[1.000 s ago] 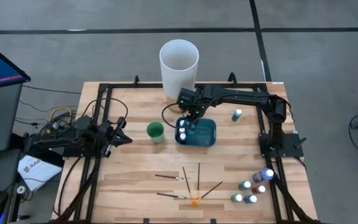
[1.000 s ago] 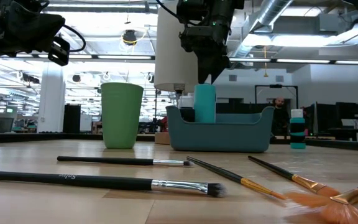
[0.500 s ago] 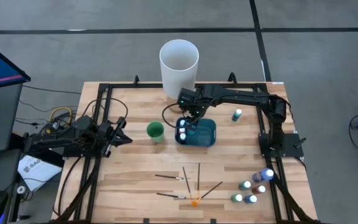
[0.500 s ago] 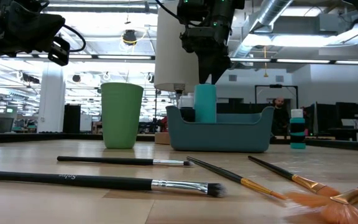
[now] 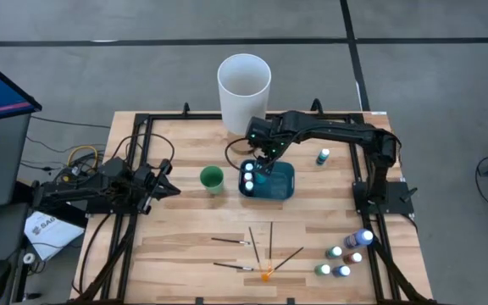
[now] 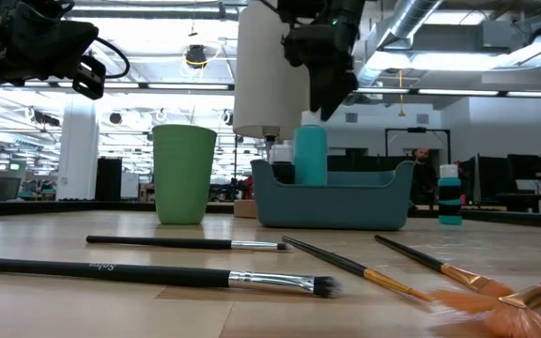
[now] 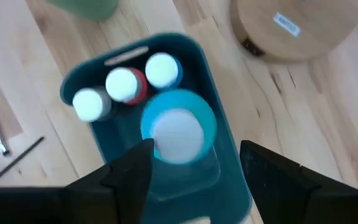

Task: Pick & Place Paint Supplies
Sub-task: Put the large blue paint bottle into the green bin, then put the top small light green paint bottle into the green bin

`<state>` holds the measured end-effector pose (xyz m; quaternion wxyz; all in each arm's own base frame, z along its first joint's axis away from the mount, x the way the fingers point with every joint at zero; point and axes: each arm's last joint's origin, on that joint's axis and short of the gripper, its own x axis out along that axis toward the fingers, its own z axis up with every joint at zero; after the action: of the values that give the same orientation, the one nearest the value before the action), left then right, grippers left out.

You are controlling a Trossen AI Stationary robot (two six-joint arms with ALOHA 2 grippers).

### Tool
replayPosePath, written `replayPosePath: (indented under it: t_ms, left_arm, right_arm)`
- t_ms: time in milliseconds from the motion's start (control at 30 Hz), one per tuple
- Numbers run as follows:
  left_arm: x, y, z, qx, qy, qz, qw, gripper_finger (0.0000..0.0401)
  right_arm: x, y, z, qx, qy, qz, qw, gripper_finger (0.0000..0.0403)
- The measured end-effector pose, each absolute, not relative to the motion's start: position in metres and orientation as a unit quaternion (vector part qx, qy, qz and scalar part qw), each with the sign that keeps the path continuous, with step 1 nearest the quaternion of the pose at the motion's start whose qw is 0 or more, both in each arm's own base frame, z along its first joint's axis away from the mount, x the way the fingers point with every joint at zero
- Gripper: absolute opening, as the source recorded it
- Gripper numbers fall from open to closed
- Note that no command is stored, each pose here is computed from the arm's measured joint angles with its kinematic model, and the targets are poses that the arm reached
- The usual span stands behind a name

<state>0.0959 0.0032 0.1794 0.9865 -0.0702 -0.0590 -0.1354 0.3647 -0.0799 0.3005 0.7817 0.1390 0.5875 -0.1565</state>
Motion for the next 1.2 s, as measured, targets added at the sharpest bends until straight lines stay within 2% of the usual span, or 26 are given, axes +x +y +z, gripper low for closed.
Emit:
replayPosePath:
  t_ms: [200,400,633,867,1067,1200]
  left_arm:
    - [0.096,0.003,0.179,-0.071,-0.057,-0.135,0.987,0.0008]
    - [0.097,0.003,0.178,-0.072,-0.053,-0.135,0.987,0.0008]
    - [0.098,0.004,0.178,-0.073,-0.048,-0.135,0.987,0.0008]
    - [0.098,0.004,0.178,-0.073,-0.05,-0.135,0.987,0.0008]
    - [0.098,0.004,0.179,-0.071,-0.054,-0.135,0.987,0.0008]
    - [0.098,0.004,0.179,-0.072,-0.055,-0.135,0.987,0.0008]
  right_arm:
    - [0.339,-0.076,0.327,0.161,0.58,-0.181,0.777,0.0235]
    - [0.3,-0.06,0.348,0.159,0.604,-0.278,0.73,0.0235]
    - [0.247,-0.023,0.346,0.199,0.608,-0.329,0.694,0.0235]
    - [0.189,-0.003,0.331,0.267,0.572,-0.388,0.671,0.0235]
    - [0.165,-0.023,0.32,0.283,0.523,-0.462,0.659,0.0235]
    - [0.167,-0.051,0.318,0.289,0.505,-0.469,0.665,0.0235]
